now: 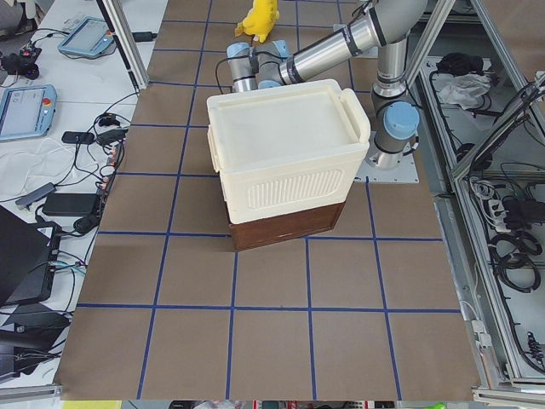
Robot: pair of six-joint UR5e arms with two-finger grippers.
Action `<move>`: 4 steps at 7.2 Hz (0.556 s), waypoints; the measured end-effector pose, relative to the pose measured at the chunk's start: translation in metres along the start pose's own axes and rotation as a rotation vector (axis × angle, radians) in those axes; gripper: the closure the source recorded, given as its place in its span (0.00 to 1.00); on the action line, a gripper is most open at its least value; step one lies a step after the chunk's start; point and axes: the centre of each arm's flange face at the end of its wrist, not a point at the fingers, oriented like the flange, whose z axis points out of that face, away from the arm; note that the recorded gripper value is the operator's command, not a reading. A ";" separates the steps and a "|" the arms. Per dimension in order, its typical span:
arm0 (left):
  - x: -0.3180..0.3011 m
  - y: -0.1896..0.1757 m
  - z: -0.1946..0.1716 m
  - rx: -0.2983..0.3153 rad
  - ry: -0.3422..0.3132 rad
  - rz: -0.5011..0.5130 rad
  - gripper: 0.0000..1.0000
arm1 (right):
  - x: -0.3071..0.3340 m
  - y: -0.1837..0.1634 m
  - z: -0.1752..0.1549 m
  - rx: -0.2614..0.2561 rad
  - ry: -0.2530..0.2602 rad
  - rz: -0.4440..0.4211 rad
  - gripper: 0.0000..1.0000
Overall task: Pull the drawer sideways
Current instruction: 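Close the left gripper around the white bar handle, then pull the handle with the left gripper, sliding the drawer out of the cabinet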
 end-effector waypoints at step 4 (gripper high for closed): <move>-0.001 -0.001 -0.001 0.003 0.001 0.001 0.70 | 0.000 0.000 0.000 0.000 0.000 0.000 0.00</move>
